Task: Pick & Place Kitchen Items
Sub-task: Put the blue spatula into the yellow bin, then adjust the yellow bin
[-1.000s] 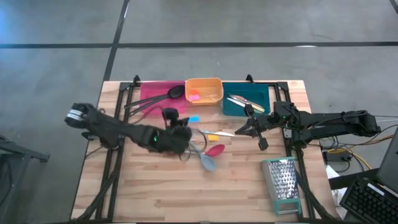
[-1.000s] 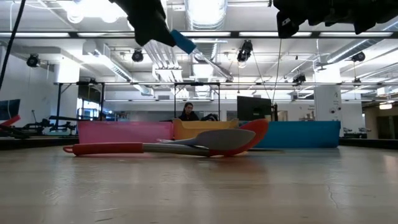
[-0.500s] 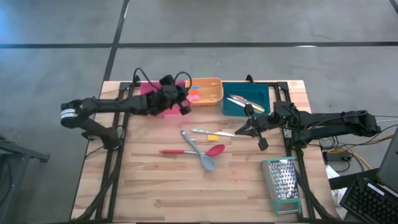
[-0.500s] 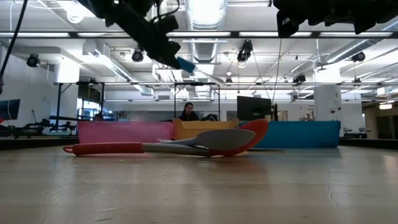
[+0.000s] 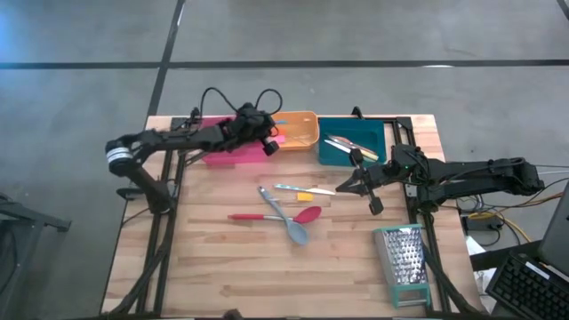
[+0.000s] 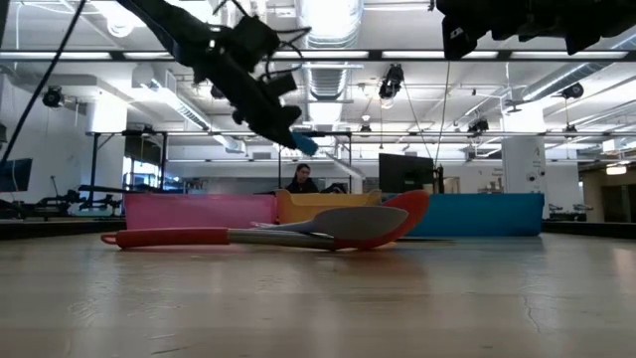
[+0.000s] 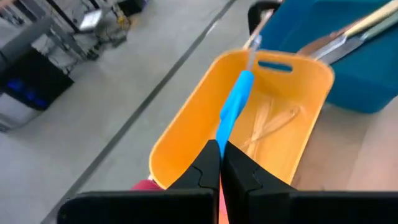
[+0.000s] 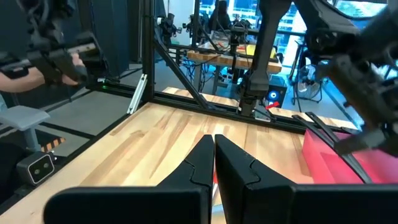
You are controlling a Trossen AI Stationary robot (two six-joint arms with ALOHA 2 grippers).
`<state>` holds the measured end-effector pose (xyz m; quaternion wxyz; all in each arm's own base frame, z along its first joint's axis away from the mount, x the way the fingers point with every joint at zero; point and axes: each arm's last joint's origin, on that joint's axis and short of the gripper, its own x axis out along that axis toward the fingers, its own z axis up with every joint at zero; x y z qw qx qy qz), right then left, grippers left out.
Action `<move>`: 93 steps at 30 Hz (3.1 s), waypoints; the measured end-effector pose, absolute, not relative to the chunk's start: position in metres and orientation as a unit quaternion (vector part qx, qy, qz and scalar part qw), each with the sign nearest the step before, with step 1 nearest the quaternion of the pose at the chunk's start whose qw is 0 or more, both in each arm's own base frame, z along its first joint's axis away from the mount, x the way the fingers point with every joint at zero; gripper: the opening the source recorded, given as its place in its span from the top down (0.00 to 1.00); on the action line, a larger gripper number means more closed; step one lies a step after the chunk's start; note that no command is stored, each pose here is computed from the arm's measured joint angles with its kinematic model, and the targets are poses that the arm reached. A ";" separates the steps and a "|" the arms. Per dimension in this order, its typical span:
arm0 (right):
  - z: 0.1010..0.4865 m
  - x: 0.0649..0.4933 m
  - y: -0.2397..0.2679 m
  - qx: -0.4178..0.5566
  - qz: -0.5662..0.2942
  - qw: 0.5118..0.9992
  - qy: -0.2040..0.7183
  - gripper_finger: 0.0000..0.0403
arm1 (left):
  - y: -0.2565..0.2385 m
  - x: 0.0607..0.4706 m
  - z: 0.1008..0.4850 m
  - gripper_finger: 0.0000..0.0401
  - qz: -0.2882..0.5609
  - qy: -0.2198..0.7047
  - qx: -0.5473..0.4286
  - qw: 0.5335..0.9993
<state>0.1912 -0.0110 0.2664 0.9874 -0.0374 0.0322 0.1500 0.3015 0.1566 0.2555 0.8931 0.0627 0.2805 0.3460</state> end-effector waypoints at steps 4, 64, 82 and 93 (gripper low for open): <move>0.266 0.191 -0.011 -0.037 0.150 0.987 0.032 0.98 | 0.167 0.311 0.243 1.00 0.349 0.302 0.051 0.886; 0.266 0.191 -0.012 -0.056 0.138 0.988 0.033 0.98 | 0.166 0.376 0.239 0.71 0.094 0.417 -0.040 0.903; 0.266 0.191 -0.012 -0.057 0.138 0.988 0.031 0.98 | 0.129 0.399 0.220 0.78 0.007 0.409 0.008 0.913; 0.266 0.191 -0.012 -0.058 0.138 0.988 0.031 0.98 | 0.150 0.410 0.188 0.79 0.055 0.428 0.019 0.902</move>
